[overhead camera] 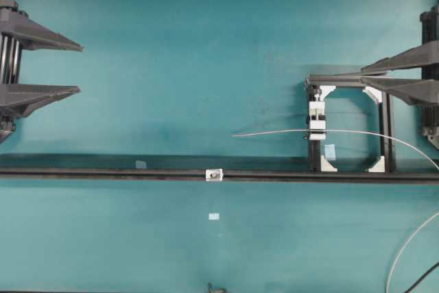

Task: Insert the wire through the hole in the metal fitting marked with a red label.
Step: 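Move both grippers inward from rest toward the white wire and rail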

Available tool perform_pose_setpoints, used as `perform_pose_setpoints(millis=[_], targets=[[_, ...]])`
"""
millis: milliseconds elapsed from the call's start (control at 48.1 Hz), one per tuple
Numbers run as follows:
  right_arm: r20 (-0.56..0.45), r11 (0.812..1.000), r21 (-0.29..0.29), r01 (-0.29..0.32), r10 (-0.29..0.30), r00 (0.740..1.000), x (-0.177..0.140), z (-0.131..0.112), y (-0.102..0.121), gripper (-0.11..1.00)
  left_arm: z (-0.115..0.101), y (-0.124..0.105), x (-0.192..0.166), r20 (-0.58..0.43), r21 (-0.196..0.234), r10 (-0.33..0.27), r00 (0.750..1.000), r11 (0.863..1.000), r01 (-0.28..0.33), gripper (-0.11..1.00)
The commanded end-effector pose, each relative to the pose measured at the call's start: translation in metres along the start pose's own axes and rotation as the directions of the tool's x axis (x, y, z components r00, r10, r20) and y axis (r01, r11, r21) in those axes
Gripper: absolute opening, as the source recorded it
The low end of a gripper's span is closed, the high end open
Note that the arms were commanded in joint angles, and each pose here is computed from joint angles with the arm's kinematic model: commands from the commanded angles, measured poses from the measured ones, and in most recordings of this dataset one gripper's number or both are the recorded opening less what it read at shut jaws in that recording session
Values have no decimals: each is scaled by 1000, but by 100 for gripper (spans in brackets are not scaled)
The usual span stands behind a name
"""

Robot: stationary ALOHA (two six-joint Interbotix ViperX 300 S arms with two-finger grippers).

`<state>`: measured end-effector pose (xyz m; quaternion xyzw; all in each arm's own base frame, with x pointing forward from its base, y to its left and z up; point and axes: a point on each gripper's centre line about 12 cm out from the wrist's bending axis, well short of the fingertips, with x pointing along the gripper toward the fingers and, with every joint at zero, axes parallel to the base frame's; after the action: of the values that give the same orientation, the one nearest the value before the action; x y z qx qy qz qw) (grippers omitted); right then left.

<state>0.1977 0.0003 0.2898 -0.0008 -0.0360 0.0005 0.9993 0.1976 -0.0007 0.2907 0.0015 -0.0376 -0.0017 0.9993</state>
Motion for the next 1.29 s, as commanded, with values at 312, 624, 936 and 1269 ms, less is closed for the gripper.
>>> perform_pose_setpoints(millis=[312, 624, 936, 1269], targets=[[-15, 999, 30, 11, -10, 1000, 6, 14, -2, -3, 5, 3, 3, 12, -25, 20, 1000, 999, -19, -10], [-58, 994, 109, 16, -10, 998, 15, 12, -2, -3, -10, 4, 7, -43, -21, 26, 999, 999, -27, 7], [-145, 990, 138, 30, -10, 989, 30, -1, -2, 43, -33, 6, 25, -142, 34, 30, 989, 999, -26, 52], [-314, 986, 156, 61, -9, 949, 57, -21, -2, 71, -68, 6, 35, -197, 87, 34, 980, 996, -17, 52]])
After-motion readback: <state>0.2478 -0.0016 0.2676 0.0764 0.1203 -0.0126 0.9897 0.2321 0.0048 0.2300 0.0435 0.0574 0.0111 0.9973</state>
